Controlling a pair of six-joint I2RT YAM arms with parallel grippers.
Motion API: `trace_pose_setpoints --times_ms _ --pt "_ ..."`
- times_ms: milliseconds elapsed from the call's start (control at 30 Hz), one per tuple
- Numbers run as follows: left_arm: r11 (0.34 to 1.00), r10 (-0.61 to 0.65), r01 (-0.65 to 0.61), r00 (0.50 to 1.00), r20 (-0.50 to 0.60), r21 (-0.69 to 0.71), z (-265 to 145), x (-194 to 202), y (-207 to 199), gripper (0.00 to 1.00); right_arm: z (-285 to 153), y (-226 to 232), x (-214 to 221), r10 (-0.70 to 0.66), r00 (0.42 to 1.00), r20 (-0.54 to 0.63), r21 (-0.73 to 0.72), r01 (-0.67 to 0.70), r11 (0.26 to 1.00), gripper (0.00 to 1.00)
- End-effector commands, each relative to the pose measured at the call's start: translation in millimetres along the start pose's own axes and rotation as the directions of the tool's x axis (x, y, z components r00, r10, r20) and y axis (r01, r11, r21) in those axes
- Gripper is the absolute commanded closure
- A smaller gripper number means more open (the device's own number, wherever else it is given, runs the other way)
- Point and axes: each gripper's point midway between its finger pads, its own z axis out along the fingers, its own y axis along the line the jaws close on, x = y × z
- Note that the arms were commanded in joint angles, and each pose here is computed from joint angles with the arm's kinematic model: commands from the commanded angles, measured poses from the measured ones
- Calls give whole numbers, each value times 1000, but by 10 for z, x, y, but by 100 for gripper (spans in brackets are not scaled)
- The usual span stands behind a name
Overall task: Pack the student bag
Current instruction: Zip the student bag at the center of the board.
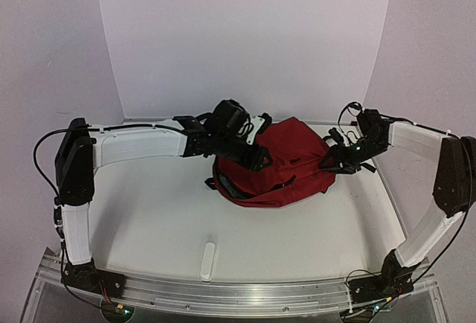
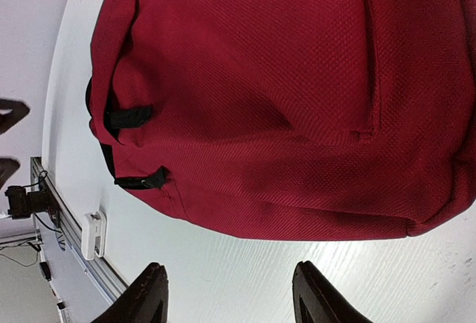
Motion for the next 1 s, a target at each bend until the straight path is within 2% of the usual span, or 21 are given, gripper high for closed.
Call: trace_pose_setpoints --times_ms 0,167,500,733,967 --pt "995 79 -80 997 11 52 165 -89 -339 49 -15 73 -109 10 999 47 -29 -8 1000 43" --pt "995 101 -101 995 -13 -4 470 -68 -481 50 -23 11 -156 13 998 59 9 -13 1000 43" --pt "980 148 -152 988 -45 -131 835 -54 -470 48 74 -100 -138 56 998 37 26 -57 998 43" --pt "967 197 -203 979 -53 -152 945 -11 -530 52 107 -106 -118 66 997 34 15 -67 998 43" --pt "954 264 -266 964 -36 -140 955 6 -758 58 129 -106 -115 76 997 32 5 -76 997 43"
